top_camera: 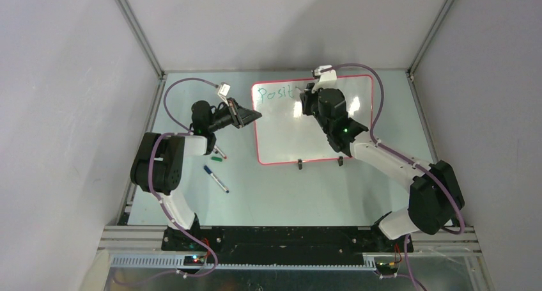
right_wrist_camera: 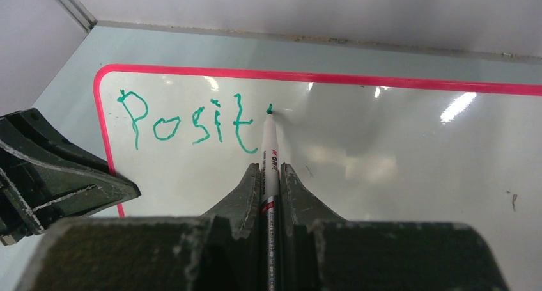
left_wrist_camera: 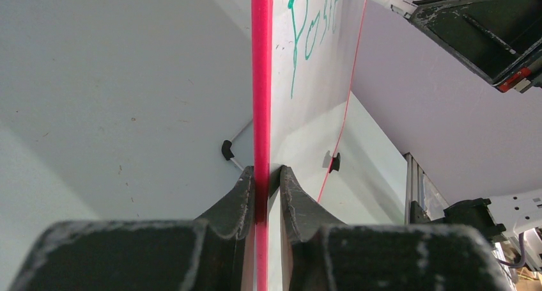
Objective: Write a sentence on the whiteboard
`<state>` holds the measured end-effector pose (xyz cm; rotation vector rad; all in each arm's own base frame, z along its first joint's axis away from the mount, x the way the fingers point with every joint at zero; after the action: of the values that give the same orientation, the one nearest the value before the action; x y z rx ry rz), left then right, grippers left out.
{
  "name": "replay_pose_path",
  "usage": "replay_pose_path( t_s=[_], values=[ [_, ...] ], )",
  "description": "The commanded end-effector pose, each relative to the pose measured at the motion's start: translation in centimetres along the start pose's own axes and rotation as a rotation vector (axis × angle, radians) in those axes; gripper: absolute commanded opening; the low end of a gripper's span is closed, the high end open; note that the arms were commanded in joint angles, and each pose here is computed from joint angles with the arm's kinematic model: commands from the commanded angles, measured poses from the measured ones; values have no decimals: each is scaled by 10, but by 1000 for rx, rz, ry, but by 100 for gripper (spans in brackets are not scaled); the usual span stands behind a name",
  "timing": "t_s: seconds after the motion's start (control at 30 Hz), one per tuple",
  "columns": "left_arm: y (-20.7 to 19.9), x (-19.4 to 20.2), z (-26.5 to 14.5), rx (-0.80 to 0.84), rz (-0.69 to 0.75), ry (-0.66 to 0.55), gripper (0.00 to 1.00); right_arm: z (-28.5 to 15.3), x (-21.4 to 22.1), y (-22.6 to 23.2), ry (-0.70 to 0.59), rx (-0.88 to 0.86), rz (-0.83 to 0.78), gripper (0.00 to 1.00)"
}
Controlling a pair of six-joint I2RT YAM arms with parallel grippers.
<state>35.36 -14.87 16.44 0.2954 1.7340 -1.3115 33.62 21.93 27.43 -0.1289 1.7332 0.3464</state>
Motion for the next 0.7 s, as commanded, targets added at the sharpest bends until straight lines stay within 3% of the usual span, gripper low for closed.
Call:
replay_pose_path(
  t_s=[0.0, 0.67],
  values=[
    [-8, -7, 2, 6, 91, -31, 0, -15, -42, 7, -110, -47, 28, 0],
    [-8, -7, 1, 5, 92, -31, 0, -20, -26, 7, -54, -15, 2, 0]
  ],
)
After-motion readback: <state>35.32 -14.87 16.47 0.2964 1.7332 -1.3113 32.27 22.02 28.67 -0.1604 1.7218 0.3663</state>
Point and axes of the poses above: each gripper's point midway between its finger pads, its own z axis out along the fingers, its own y axis along the line the jaws close on, x = y × z, the point moved 8 cm from there along -z, back along the fingers
